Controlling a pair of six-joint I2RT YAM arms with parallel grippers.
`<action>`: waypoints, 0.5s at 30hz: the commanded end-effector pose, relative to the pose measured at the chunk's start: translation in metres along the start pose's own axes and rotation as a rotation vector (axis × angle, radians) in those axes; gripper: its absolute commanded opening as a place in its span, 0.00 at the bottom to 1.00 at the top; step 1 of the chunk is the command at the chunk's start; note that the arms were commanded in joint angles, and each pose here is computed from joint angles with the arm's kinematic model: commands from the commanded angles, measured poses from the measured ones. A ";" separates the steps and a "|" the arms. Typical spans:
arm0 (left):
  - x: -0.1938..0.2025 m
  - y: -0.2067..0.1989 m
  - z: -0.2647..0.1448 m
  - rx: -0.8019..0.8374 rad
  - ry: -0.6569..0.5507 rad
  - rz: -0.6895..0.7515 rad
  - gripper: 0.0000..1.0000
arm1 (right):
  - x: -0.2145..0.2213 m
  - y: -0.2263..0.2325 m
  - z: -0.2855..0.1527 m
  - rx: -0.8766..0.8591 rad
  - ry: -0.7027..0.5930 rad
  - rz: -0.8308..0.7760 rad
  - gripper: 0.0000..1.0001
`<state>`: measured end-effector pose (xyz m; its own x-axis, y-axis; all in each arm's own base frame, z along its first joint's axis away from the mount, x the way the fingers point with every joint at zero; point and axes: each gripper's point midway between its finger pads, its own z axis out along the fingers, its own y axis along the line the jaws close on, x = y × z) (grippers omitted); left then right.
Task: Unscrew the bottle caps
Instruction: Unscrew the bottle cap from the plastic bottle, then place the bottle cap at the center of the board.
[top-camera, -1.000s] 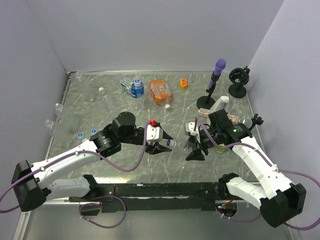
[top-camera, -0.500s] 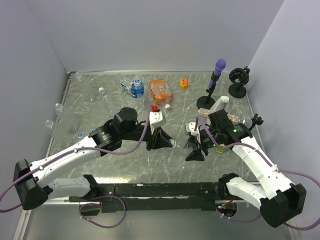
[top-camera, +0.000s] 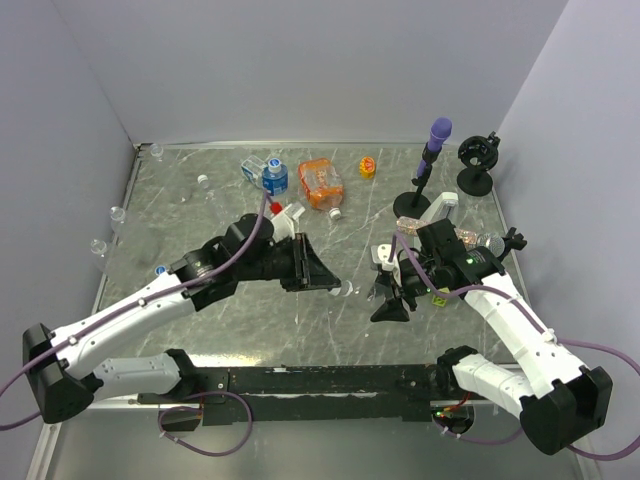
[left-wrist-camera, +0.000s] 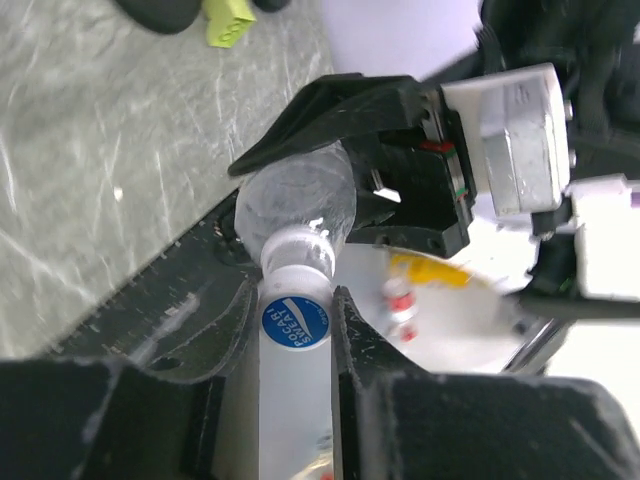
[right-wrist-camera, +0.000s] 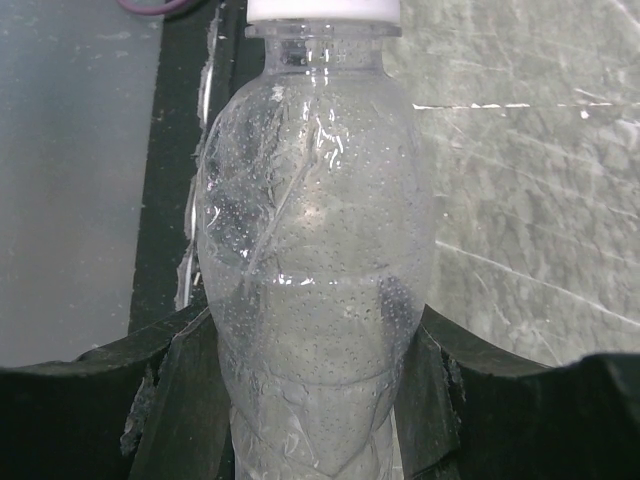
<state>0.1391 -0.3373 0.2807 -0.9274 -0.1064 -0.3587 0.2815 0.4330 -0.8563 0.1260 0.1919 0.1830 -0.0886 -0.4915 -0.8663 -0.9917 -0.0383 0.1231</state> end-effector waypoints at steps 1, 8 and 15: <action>-0.008 -0.003 -0.014 -0.066 -0.072 -0.258 0.01 | -0.005 -0.005 -0.002 0.026 -0.019 -0.058 0.17; -0.032 0.055 -0.044 -0.341 -0.289 -0.128 0.01 | -0.008 -0.005 -0.003 0.030 -0.025 -0.068 0.17; -0.045 0.232 -0.124 -0.979 -0.522 0.056 0.01 | -0.011 -0.001 -0.004 0.024 -0.044 -0.081 0.17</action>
<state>0.1900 -0.2258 0.2070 -0.7501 -0.4095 -0.5193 -0.0069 0.7900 -0.6130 0.1278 0.1901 0.1846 -0.0687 -0.4914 -0.8682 -0.9951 -0.0281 0.0946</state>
